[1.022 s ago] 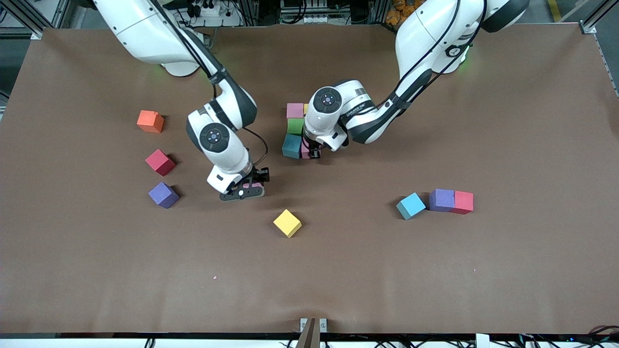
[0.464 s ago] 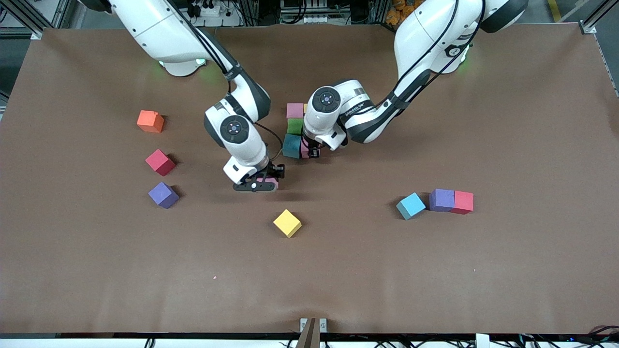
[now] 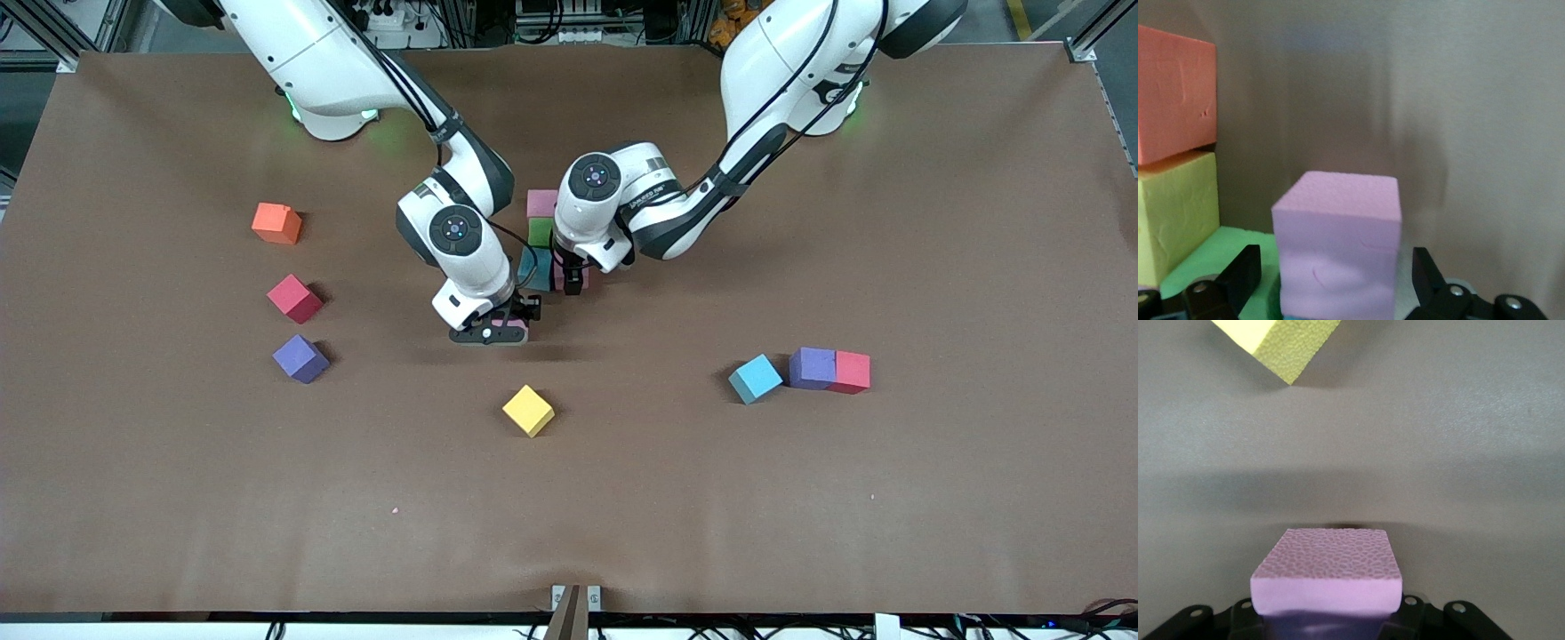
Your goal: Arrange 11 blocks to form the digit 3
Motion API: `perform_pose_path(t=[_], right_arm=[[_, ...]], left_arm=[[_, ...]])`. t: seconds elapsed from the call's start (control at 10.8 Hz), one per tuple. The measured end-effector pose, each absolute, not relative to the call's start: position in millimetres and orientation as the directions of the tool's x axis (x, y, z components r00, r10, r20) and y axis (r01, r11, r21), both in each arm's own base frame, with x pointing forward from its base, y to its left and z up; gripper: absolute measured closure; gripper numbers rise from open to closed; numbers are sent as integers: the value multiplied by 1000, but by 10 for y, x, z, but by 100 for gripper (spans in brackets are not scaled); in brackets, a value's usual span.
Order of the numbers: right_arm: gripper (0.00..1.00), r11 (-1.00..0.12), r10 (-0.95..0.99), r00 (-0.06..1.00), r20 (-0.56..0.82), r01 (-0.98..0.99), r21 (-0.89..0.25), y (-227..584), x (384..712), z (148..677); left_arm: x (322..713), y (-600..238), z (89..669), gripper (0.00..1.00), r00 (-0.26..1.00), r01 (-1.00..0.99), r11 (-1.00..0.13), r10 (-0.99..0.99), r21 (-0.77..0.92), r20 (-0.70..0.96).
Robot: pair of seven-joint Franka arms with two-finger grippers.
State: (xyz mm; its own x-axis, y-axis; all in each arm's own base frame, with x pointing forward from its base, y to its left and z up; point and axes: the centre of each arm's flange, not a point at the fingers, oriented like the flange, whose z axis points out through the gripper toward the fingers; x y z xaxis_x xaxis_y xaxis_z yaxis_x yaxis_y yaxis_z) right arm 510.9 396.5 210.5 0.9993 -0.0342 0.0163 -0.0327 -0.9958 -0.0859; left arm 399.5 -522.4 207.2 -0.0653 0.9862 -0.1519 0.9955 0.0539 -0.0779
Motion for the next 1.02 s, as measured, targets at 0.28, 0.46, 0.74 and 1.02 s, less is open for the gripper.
perform_pose_path(t=[0.28, 0.46, 0.74, 1.02], right_arm=[[42, -995, -47, 999, 15, -46, -88, 3987, 5123, 2089], [42, -994, -60, 998, 13, -59, -91, 4075, 5104, 2054], [42, -994, -62, 998, 9, -61, -91, 4174, 5064, 1998], [42, -994, -67, 998, 5, -66, -89, 4212, 5039, 1962]], left_arm=[[4112, -5199, 2435, 0, -33, 999, 31, 988, -16, -152], [4216, -5119, 2696, 0, 3, 1000, 1, 990, 28, -138], [4503, -4773, 3027, 0, 155, 986, -152, 986, 63, -57], [4879, -4326, 3095, 0, 428, 902, -427, 904, 62, -5]])
